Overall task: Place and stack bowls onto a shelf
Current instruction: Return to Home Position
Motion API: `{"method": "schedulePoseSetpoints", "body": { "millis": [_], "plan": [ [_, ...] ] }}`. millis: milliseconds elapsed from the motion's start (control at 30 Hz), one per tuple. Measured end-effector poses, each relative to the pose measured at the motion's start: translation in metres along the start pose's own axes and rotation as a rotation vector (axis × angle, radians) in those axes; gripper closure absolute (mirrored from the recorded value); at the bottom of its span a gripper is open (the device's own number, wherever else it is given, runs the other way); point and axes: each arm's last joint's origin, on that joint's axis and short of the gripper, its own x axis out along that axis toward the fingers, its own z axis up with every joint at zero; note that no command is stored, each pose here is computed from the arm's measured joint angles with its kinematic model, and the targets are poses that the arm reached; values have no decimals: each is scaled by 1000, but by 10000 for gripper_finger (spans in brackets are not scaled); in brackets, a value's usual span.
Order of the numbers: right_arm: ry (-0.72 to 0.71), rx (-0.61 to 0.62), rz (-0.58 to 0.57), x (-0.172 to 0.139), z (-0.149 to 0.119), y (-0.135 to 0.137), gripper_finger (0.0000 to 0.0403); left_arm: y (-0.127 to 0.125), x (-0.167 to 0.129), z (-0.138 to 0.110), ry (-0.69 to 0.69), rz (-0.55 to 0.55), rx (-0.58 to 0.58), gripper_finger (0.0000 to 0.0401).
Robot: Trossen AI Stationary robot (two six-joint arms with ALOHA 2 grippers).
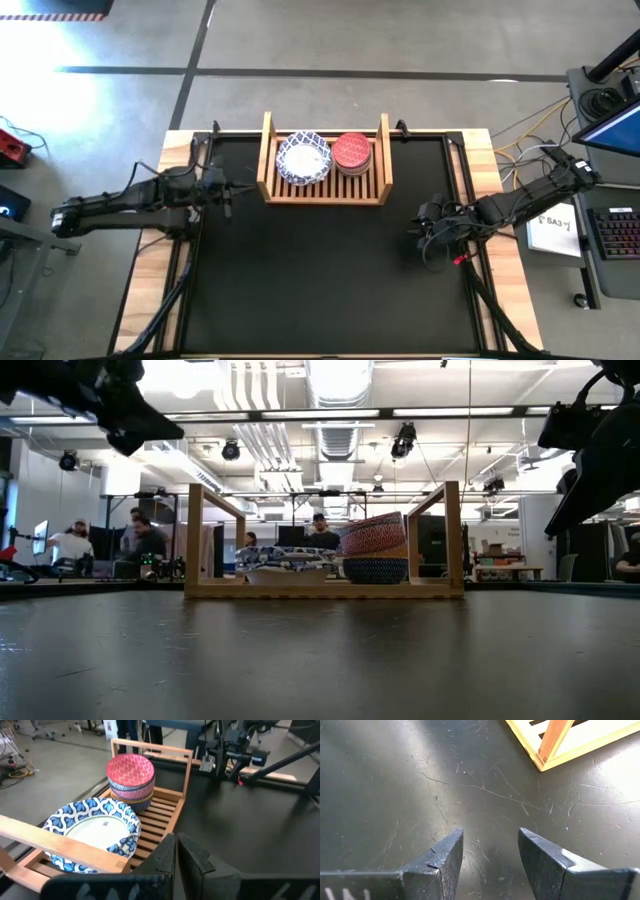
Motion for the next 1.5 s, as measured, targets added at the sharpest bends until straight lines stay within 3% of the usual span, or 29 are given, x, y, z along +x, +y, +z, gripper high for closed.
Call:
{"method": "schedulePoseSetpoints", "body": {
  "millis": [633,1167,1500],
  "plan": [
    [0,0,0,0,0,0,225,7,9,-80,-203,-25,-94,401],
    [0,0,0,0,0,0,225,8,16,-101,-192,-28,-132,401],
    [2,1,0,0,-1,-2,225,8,17,-101,-181,-20,-77,401]
  ]
}}
